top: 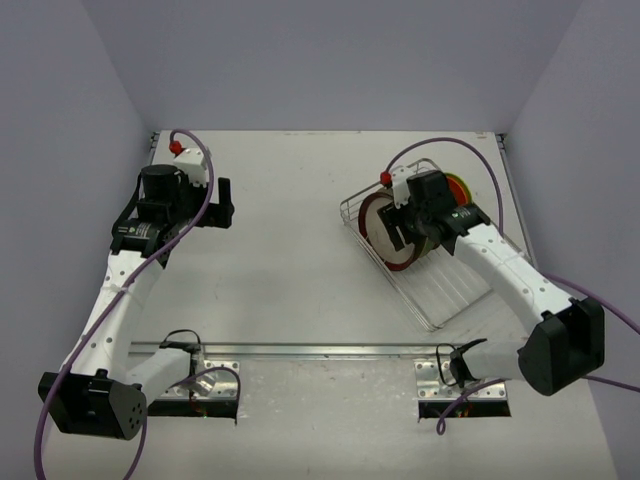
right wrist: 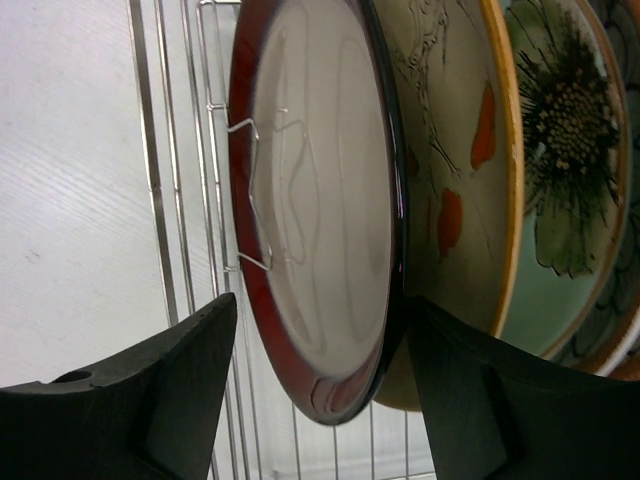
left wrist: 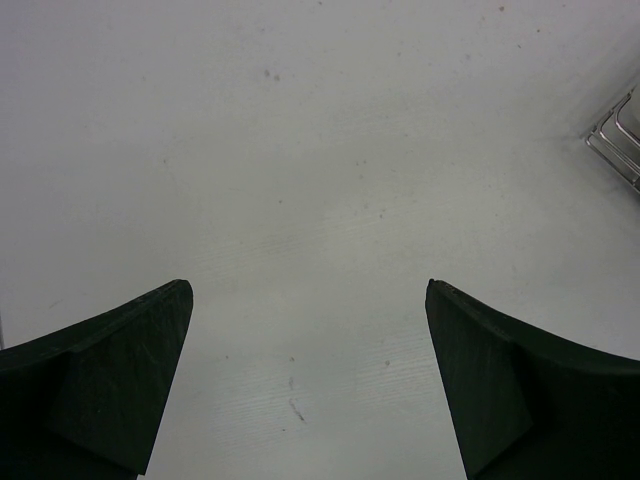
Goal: Unload the plates from the dish rack
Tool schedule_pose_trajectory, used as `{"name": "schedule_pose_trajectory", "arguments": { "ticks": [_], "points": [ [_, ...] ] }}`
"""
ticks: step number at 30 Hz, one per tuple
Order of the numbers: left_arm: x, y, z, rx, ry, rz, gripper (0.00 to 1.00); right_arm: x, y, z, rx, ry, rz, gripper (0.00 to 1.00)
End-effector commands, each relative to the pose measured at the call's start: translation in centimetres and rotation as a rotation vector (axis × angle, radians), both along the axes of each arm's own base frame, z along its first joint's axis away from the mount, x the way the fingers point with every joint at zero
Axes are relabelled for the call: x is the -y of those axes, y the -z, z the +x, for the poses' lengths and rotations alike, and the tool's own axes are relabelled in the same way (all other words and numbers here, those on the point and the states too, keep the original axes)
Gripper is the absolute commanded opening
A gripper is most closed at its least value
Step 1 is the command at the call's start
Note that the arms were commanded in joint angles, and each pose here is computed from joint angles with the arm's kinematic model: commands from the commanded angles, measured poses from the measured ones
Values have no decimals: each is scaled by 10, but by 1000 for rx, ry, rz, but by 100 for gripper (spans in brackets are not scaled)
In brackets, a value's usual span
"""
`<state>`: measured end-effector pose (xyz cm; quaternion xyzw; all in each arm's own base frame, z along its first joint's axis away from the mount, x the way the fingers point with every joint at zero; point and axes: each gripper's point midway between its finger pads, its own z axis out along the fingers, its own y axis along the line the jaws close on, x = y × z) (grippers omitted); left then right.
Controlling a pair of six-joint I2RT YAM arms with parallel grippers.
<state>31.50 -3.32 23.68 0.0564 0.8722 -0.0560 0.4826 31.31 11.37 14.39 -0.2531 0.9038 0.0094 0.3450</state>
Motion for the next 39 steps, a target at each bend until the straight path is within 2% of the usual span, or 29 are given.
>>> {"name": "schedule_pose_trajectory", "arguments": {
  "ticks": [1,9,12,19,21,24,30,39],
  "points": [
    [-5,-29,10,94,-25,-13,100,-22,11,15,7,-13,104,70],
    [-4,-25,5,97,-21,-12,100,-39,11,19,18,-68,171,63],
    [-4,-22,3,97,-20,-12,100,-39,11,20,24,-78,167,46],
    [-2,-20,1,95,-11,-18,100,-40,-12,15,41,-86,190,25],
    [-2,-20,1,96,-12,-20,100,-39,-19,12,46,-87,196,13],
    [-2,-19,1,95,-13,-20,100,-38,-30,9,65,-86,200,1],
    [-3,-20,0,97,-21,-21,100,-35,-53,12,136,-85,205,0],
    [-4,-25,-1,113,-30,-29,100,-25,-116,23,291,-99,161,0]
  ]
}}
